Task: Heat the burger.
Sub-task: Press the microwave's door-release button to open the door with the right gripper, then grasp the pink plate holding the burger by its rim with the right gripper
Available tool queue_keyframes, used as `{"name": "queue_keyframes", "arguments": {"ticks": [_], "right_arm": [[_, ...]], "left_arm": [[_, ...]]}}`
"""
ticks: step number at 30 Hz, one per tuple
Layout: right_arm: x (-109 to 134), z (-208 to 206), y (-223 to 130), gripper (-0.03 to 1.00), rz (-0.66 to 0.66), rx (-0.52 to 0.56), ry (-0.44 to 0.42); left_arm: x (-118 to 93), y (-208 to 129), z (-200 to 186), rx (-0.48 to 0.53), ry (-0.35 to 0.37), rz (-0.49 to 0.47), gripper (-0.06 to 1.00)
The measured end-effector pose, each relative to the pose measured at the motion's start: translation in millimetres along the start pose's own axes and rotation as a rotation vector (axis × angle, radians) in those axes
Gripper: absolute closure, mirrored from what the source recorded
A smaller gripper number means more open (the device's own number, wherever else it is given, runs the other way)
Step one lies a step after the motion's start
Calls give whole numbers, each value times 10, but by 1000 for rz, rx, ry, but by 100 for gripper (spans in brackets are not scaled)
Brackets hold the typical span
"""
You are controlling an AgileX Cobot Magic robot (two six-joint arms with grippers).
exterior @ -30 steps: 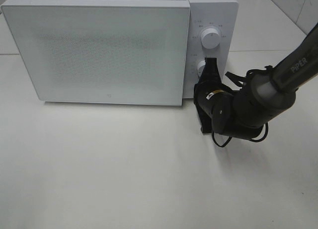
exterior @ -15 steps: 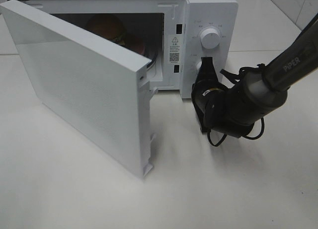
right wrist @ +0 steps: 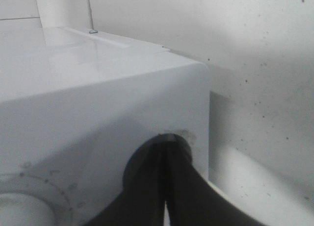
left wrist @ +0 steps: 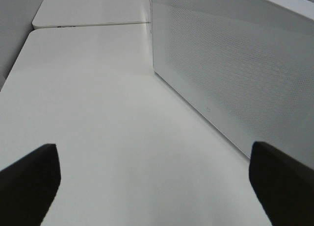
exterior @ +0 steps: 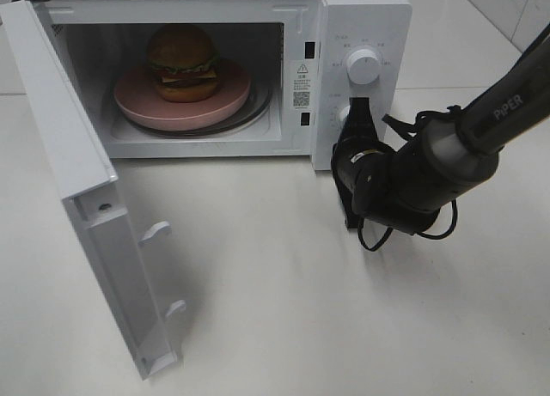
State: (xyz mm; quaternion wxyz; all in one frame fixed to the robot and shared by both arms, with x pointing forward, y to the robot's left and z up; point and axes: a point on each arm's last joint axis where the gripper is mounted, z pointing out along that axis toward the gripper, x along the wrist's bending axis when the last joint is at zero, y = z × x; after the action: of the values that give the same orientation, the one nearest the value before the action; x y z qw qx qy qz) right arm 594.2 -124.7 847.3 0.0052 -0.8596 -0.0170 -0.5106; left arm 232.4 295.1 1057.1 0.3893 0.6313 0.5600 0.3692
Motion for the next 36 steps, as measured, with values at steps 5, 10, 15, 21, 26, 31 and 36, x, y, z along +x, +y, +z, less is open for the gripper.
{"name": "queue_keyframes", "arguments": {"ticks": [5, 10, 15, 21, 26, 31, 36], "right_arm": [[6, -73, 6, 97, 0, 29, 4], [31, -114, 21, 97, 2, 38, -1], [121, -302, 9, 97, -32, 109, -41], [136, -416, -17, 97, -97, 171, -97], [31, -499, -4, 97, -164, 209, -196], [91, -623, -5, 97, -291, 262, -223], [203, -788, -26, 97, -511, 357, -242]], "left_arm": [[1, 0, 0, 0, 1, 1, -4], [1, 0, 0, 0, 1, 1, -4], [1, 0, 0, 0, 1, 1, -4], [2, 0, 0, 0, 2, 1, -4], [2, 0, 0, 0, 2, 1, -4], [2, 0, 0, 0, 2, 1, -4], [3, 0, 0, 0, 3, 2, -4]]}}
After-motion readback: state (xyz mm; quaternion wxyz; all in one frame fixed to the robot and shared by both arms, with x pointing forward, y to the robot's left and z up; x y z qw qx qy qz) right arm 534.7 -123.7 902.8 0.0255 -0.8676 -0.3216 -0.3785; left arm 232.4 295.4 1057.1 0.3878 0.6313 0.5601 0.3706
